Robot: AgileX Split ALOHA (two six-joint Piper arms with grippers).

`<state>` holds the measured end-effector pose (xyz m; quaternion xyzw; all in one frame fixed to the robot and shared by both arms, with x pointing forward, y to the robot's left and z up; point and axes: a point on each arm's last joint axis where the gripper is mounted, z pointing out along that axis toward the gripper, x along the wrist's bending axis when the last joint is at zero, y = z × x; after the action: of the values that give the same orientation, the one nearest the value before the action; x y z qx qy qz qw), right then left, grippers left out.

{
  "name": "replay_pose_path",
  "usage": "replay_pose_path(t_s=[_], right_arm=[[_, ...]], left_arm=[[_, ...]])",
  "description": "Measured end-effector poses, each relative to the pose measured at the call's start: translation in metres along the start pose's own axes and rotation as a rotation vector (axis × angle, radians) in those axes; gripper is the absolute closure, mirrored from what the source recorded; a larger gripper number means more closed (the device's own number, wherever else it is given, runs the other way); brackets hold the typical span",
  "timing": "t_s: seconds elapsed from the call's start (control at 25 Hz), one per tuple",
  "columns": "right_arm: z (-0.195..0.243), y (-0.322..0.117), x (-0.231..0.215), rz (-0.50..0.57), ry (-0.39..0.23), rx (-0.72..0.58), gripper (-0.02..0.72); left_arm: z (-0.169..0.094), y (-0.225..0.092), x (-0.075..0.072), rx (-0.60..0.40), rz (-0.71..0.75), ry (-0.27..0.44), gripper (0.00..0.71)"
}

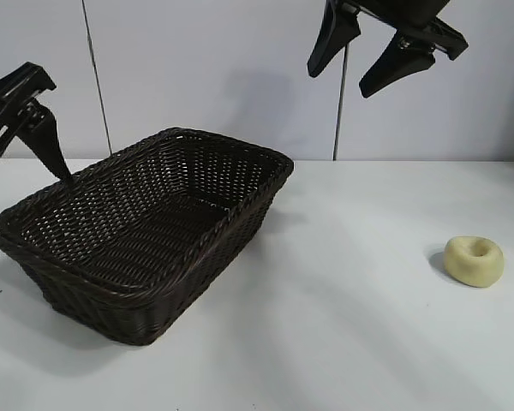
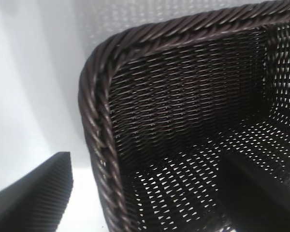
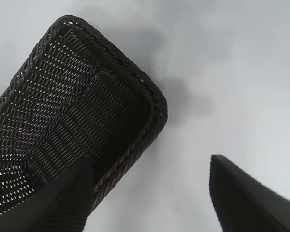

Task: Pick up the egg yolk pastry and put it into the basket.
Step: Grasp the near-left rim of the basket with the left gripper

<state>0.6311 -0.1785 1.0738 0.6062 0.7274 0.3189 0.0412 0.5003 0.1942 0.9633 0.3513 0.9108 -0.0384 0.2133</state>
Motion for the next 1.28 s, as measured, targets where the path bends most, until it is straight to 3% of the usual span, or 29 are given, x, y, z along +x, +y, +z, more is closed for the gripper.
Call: replay_pose_path(t_s=[0.44, 0.52, 0.72, 1.0, 1.28], right_arm=[[0.000, 0.000, 0.000, 0.000, 0.000, 0.000, 0.209], [0.000, 0.000, 0.000, 0.000, 0.000, 0.000, 0.209], [0.000, 0.000, 0.000, 0.000, 0.000, 0.000, 0.209], [0.000, 0.000, 0.000, 0.000, 0.000, 0.000, 0.209], [0.000, 0.000, 0.000, 0.000, 0.000, 0.000, 0.209]], left_arm=[[0.040, 0.002, 0.004, 0.017, -0.038, 0.049, 0.133], [0.041, 0.002, 0.004, 0.015, -0.037, 0.046, 0.191], [0.041, 0.002, 0.004, 0.015, -0.036, 0.046, 0.413], [0.041, 0.002, 0.004, 0.016, -0.042, 0.045, 0.585], [0.040, 0.001, 0.005, 0.025, -0.046, 0.058, 0.605]])
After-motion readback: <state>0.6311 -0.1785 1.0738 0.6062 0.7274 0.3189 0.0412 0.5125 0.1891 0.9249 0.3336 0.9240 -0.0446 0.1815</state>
